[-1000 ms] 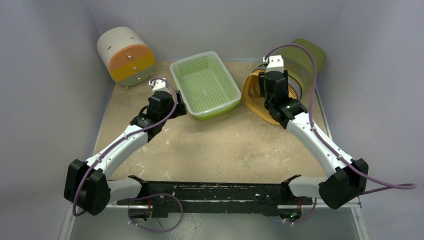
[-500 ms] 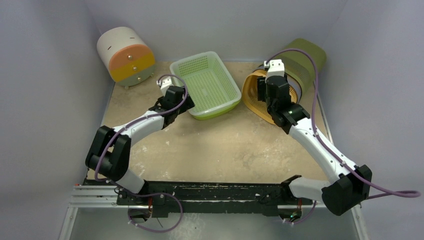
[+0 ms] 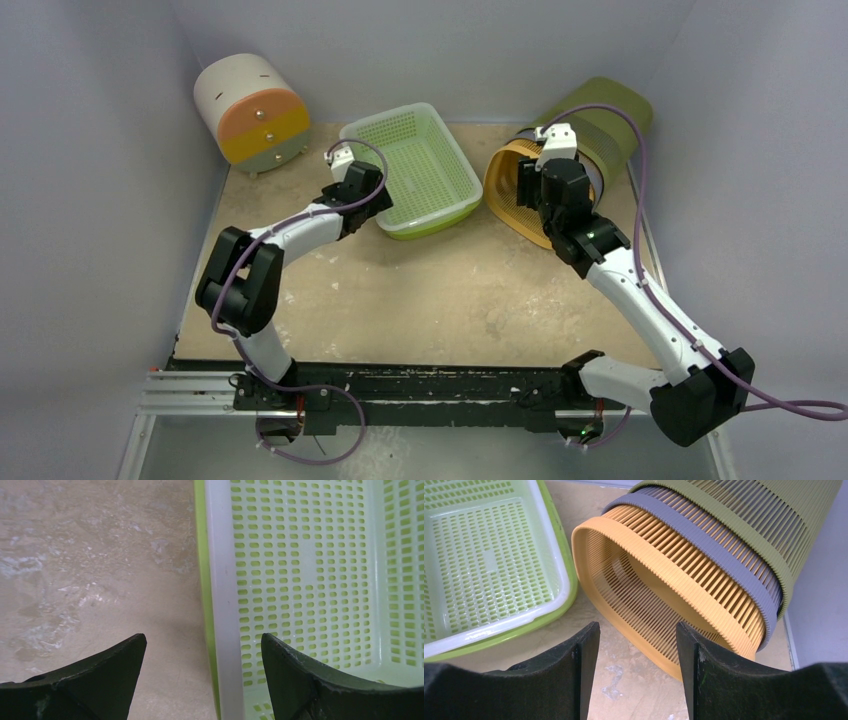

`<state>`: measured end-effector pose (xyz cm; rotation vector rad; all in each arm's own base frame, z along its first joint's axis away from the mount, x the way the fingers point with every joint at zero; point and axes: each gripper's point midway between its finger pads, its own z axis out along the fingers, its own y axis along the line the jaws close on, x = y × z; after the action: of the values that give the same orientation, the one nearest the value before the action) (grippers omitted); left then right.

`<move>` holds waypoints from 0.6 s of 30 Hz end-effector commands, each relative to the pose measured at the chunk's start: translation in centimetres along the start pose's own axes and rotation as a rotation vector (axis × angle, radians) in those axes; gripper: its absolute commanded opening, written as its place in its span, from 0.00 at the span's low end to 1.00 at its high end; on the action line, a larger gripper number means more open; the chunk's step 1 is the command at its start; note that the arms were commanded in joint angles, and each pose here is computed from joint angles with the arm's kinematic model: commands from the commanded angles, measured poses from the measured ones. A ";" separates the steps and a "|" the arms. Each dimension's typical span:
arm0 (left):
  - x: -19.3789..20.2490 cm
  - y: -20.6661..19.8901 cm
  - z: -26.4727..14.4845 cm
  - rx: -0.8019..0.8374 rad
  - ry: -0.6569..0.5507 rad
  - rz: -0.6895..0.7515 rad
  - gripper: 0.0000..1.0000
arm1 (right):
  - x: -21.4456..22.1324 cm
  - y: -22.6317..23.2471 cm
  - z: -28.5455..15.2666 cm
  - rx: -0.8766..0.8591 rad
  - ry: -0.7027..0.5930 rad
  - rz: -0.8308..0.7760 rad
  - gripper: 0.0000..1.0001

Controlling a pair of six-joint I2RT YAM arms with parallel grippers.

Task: Turn the large container upside down

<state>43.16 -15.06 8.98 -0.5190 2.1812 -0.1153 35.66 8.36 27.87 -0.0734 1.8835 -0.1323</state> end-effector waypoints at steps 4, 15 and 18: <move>-3.5 2.8 1.2 -0.093 -0.049 0.005 0.78 | -0.8 0.6 -0.1 -0.034 -0.040 0.062 0.60; -4.3 2.9 3.3 -0.106 -0.065 0.009 0.60 | -1.1 0.1 -0.8 -0.026 -0.054 0.070 0.59; -6.1 3.4 3.6 -0.142 -0.082 0.037 0.51 | -1.1 0.1 -0.9 -0.027 -0.060 0.079 0.59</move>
<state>46.07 -11.34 8.16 -0.5623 2.1795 -0.0125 35.31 8.78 27.14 -0.0733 1.8932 -0.0922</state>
